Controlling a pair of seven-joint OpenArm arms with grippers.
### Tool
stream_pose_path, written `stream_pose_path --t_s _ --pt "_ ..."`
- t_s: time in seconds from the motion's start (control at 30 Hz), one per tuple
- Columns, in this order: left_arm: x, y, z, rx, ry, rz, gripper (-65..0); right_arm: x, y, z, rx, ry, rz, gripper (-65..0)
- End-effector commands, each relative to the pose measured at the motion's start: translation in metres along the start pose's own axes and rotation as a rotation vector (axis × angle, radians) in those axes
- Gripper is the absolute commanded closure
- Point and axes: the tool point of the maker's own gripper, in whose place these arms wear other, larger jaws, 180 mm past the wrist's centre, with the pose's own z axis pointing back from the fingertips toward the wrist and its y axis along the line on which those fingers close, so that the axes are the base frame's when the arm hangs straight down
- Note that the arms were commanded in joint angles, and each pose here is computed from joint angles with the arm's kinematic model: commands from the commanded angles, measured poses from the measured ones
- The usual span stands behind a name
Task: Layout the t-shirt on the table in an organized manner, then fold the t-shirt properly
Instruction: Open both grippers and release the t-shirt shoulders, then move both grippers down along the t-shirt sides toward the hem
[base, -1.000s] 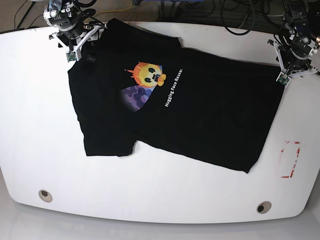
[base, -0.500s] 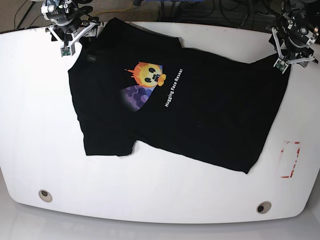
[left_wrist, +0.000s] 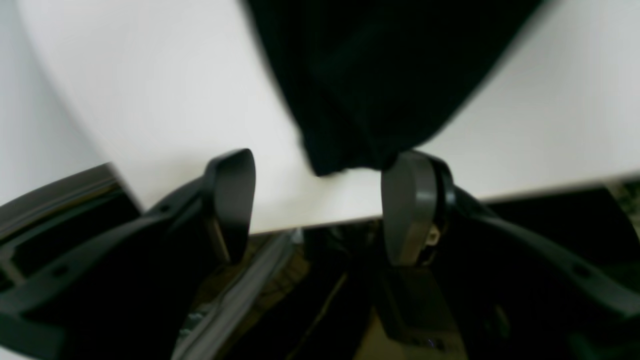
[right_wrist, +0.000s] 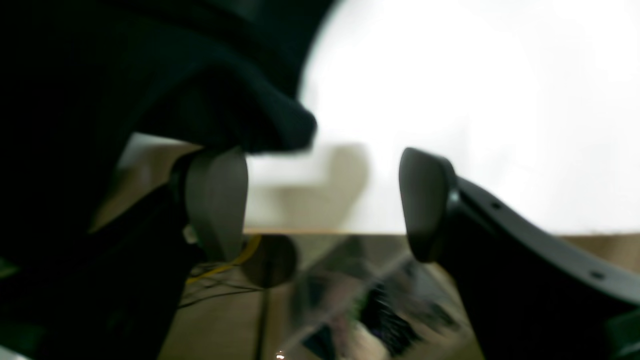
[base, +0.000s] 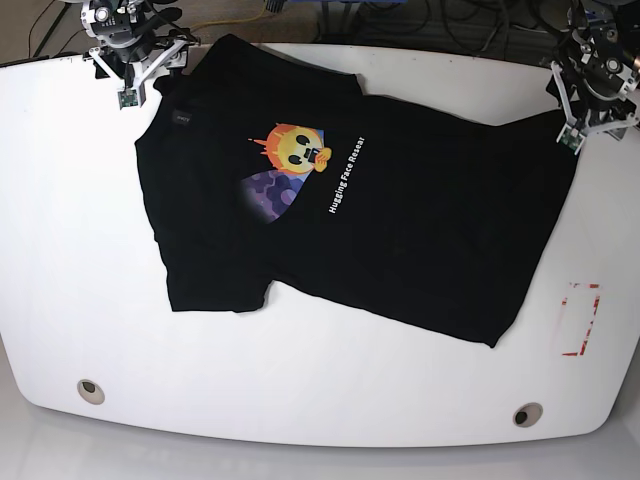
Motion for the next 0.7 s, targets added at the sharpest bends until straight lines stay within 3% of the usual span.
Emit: stream_pose_path --t_s 0.0,0.23,0.47,0.67 --pt "0.016 0.017 0.004 0.044 -0.048 0.004 -37.4 0.019 -0.022 0.004 -0.072 -0.053 0.004 -45.3" --pt "0.043 0.036 0.006 0.092 -0.115 0.030 -37.4 0.042 -0.042 0.005 -0.142 -0.103 -0.003 -45.3" --pt "0.062 0.050 0.009 0.125 -0.165 0.047 -37.4 0.051 -0.031 0.003 -0.084 -0.123 0.062 -45.3" --pt "0.079 0.063 0.013 0.155 -0.210 0.065 -37.4 0.085 -0.031 0.003 -0.088 -0.221 0.045 -45.0"
